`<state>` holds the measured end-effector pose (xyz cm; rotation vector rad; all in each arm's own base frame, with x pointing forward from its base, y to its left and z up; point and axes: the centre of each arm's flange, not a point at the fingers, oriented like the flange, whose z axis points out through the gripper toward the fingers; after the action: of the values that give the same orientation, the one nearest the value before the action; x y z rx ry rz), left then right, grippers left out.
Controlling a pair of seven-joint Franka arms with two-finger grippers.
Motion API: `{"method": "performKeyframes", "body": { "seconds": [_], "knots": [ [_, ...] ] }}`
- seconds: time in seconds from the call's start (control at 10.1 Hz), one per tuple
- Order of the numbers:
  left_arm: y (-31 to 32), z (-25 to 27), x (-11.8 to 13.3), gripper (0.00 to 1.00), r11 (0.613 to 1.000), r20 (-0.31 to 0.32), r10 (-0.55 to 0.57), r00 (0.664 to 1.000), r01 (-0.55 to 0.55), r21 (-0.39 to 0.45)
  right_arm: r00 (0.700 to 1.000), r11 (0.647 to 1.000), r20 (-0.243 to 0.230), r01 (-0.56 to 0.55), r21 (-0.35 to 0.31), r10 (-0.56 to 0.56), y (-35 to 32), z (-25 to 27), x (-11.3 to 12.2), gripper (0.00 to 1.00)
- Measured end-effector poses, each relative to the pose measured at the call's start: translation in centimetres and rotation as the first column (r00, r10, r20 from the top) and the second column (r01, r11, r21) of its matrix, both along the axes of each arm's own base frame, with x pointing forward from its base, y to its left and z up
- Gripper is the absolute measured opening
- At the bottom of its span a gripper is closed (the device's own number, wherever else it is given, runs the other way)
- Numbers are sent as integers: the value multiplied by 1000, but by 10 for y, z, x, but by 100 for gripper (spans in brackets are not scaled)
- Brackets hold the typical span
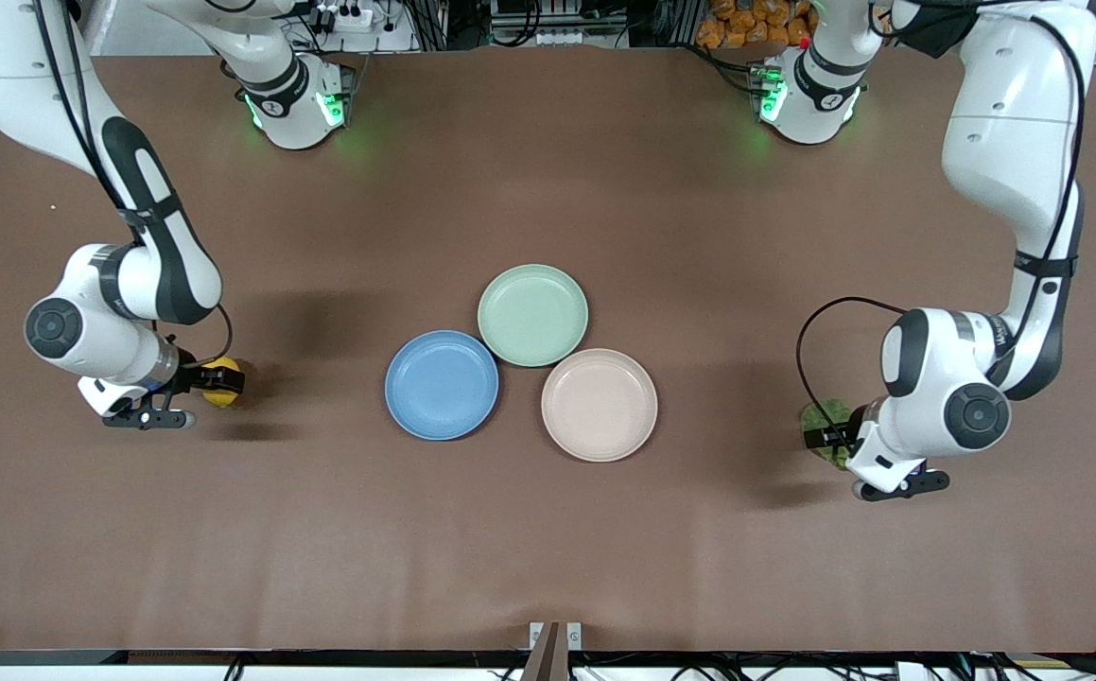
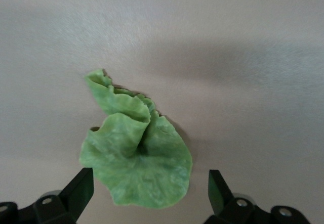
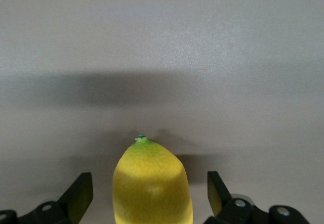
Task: Place lemon and lettuce in plates
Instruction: 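Grasp the lemon with the right gripper while the left gripper grasps the lettuce, then carry the lemon onto the blue plate with the right gripper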
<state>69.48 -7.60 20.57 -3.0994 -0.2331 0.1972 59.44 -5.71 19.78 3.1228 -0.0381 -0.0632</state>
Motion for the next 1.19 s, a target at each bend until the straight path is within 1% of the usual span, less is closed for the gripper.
{"method": "performKeyframes", "body": {
  "seconds": [0.1,0.2,0.3,0.59,0.79,0.99,1.09,1.19],
  "knots": [
    [0,-11,-2,100,1000,-12,0,1000,0,1,1000,1000,-1,0,0,0,0,-4,-1,89],
    [1,-19,-2,100,1000,-17,-2,1000,2,4,1000,1000,-2,0,0,0,0,-5,-2,74],
    [1,-24,-2,100,1000,-15,-6,1000,6,7,1000,1000,1,0,0,0,0,-4,-1,64],
    [7,-29,-1,100,1000,-7,0,1000,0,8,1000,1000,21,6,1,-6,3,10,10,63],
    [10,-29,2,99,1000,20,6,1000,-6,4,1000,1000,2,12,5,-12,11,39,21,63],
    [11,-30,3,69,1000,30,8,1000,-8,2,1000,1000,13,19,8,-20,43,66,30,63],
    [10,-28,5,52,1000,36,7,999,-7,-1,999,999,20,26,20,-26,66,72,30,63],
    [9,-26,6,39,1000,39,7,999,-7,-2,999,998,18,39,50,-40,92,73,29,63]
  ]
}}
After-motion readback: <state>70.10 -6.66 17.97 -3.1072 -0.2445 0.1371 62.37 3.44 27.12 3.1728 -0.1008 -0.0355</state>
